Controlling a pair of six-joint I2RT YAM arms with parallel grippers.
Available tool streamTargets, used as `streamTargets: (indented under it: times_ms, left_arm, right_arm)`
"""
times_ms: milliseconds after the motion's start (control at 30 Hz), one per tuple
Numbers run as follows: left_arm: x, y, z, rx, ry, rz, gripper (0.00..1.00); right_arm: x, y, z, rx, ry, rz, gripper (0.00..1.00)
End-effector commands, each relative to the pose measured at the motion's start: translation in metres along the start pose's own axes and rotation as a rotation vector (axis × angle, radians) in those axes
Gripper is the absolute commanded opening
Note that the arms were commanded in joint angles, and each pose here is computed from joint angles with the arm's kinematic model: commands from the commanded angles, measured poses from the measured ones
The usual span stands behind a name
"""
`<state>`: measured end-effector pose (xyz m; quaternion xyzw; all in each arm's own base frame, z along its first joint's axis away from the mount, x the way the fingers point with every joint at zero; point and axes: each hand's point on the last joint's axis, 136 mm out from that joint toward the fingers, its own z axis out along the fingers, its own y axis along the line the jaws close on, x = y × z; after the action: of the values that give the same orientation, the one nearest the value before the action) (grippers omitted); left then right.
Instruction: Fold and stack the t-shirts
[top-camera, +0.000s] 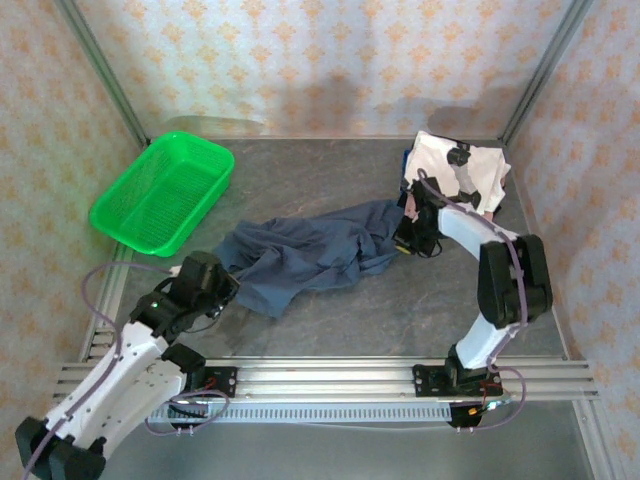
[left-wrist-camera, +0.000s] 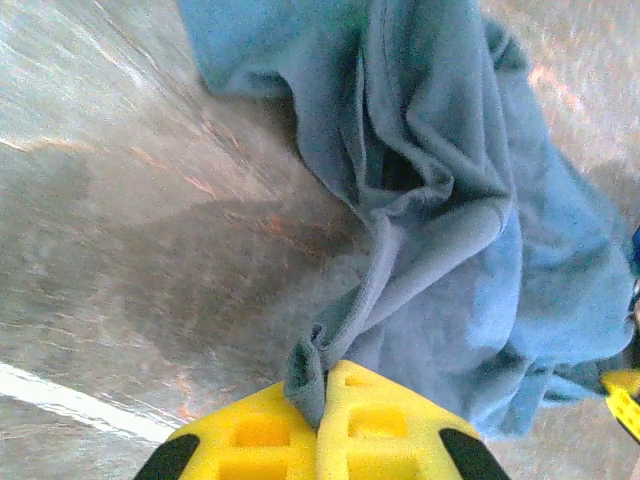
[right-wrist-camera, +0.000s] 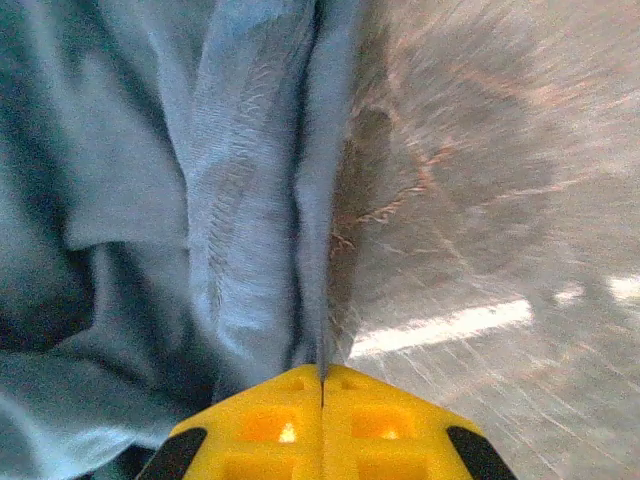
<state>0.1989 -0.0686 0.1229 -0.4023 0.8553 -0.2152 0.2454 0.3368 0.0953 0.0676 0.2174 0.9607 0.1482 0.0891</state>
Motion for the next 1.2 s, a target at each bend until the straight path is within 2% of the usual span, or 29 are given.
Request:
streamTargets:
  times_ms: [0, 167, 367, 500, 633, 767, 867, 933, 1033, 1067, 1167]
  left_arm:
    - [-0.009, 0.028, -0.016, -0.119, -0.033, 0.044, 0.00]
    - [-0.018, 0.032, -0.024, -0.142, -0.072, 0.041, 0.00]
    - [-0.027, 0.042, -0.031, -0.189, -0.105, 0.028, 0.00]
    - [-0.031, 0.042, -0.030, -0.197, -0.105, 0.028, 0.00]
    - [-0.038, 0.036, -0.026, -0.200, -0.111, 0.034, 0.00]
    - [-0.051, 0.025, -0.020, -0.193, -0.113, 0.020, 0.00]
    - [-0.066, 0.016, -0.021, -0.203, -0.129, 0.036, 0.00]
    - [-0.075, 0.010, -0.021, -0.207, -0.136, 0.043, 0.00]
    - [-0.079, 0.003, -0.016, -0.192, -0.123, 0.050, 0.00]
    - [-0.078, 0.001, -0.013, -0.184, -0.112, 0.050, 0.00]
    - [-0.071, -0.002, -0.004, -0.160, -0.065, 0.046, 0.00]
  right_arm:
    - [-0.009, -0.030, -0.048, 0.099, -0.093, -0.015, 0.00]
    - [-0.010, -0.068, -0.075, 0.129, -0.158, 0.083, 0.00]
    - [-0.005, -0.098, -0.074, 0.191, -0.164, 0.158, 0.01]
    - [-0.021, -0.107, -0.074, 0.205, -0.211, 0.172, 0.01]
    - [-0.047, -0.091, -0.072, 0.137, -0.225, 0.160, 0.01]
    - [-0.080, -0.053, -0.061, -0.020, -0.212, 0.144, 0.01]
    - [-0.099, -0.022, -0.049, -0.118, -0.158, 0.126, 0.03]
    - [-0.103, 0.001, -0.040, -0.149, -0.103, 0.082, 0.09]
    - [-0.098, 0.035, -0.030, -0.183, -0.034, -0.021, 0.32]
    - [-0.096, 0.039, -0.029, -0.177, -0.026, -0.029, 0.39]
    - [-0.092, 0.035, -0.048, -0.166, -0.084, -0.013, 0.50]
